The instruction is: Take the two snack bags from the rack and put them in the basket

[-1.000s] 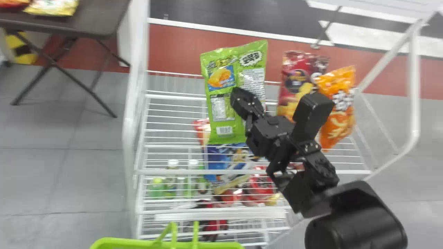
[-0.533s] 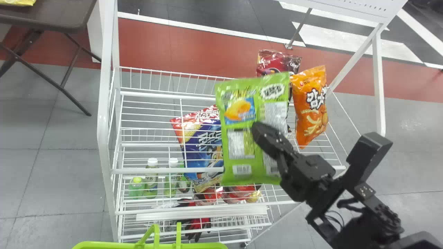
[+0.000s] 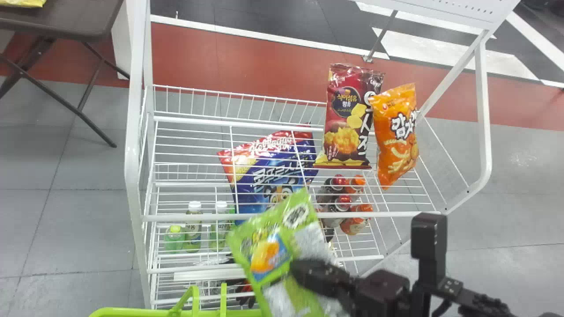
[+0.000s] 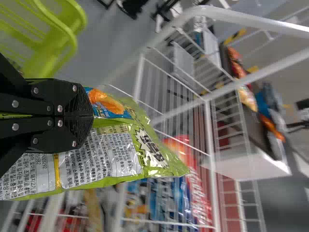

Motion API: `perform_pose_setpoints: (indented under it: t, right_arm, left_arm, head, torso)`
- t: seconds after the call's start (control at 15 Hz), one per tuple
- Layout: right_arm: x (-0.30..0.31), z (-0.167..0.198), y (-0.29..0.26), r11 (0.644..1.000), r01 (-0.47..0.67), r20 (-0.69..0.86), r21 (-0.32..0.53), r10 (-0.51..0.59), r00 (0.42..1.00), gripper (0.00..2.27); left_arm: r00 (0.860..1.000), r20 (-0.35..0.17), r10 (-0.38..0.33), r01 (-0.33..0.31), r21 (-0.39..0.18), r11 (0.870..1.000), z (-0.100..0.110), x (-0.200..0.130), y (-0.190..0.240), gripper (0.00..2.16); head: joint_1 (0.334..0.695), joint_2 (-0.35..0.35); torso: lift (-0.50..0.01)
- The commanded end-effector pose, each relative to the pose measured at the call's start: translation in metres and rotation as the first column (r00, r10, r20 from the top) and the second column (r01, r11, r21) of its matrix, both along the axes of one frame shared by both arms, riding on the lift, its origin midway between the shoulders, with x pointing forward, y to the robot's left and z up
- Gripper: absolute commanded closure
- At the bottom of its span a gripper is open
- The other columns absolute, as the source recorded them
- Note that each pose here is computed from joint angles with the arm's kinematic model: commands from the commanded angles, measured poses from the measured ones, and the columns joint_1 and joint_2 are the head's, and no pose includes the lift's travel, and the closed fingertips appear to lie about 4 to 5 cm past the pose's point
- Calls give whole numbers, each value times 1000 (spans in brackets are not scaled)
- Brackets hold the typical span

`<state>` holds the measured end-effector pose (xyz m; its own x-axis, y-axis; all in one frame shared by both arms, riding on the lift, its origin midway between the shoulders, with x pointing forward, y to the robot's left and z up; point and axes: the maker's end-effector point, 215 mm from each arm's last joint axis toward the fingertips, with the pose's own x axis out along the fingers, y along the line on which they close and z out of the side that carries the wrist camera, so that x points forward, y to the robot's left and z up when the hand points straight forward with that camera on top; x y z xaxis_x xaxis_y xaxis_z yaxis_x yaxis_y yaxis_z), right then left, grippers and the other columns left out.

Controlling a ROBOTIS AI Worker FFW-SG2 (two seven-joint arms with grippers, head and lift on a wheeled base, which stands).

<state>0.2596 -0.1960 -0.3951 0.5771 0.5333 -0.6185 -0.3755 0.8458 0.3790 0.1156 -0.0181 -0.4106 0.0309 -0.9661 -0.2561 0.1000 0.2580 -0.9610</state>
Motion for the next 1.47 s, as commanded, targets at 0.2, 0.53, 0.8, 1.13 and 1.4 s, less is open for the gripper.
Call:
perform_pose_setpoints:
  t: [0.2,0.53,0.8,1.13,1.4]
  right_arm:
    - [-96,-50,44,991,-114,-311,67,130,942,2246]
    - [-71,-85,118,981,-157,-185,111,176,967,2246]
    - [-111,-143,113,974,-222,-375,33,218,901,569]
    - [-167,-135,71,965,-262,-573,11,221,789,73]
    - [-132,-104,44,980,-194,-491,-38,151,858,73]
  left_arm:
    - [1000,-1,-1,1,-1,1000,2,0,-2,1598]
    - [1000,4,-30,30,2,1000,4,-7,-13,1598]
    - [999,3,-32,32,6,999,6,-13,-13,1598]
    - [999,1,-37,37,0,999,7,-15,-16,1598]
    - [999,-3,-37,37,-6,999,8,-17,-16,1598]
  head:
    - [695,-350]
    - [695,-350]
    - [695,-350]
    - [695,-350]
    - [695,-350]
  torso:
    - [-10]
    - [-10]
    - [-10]
    - [-10]
    - [-10]
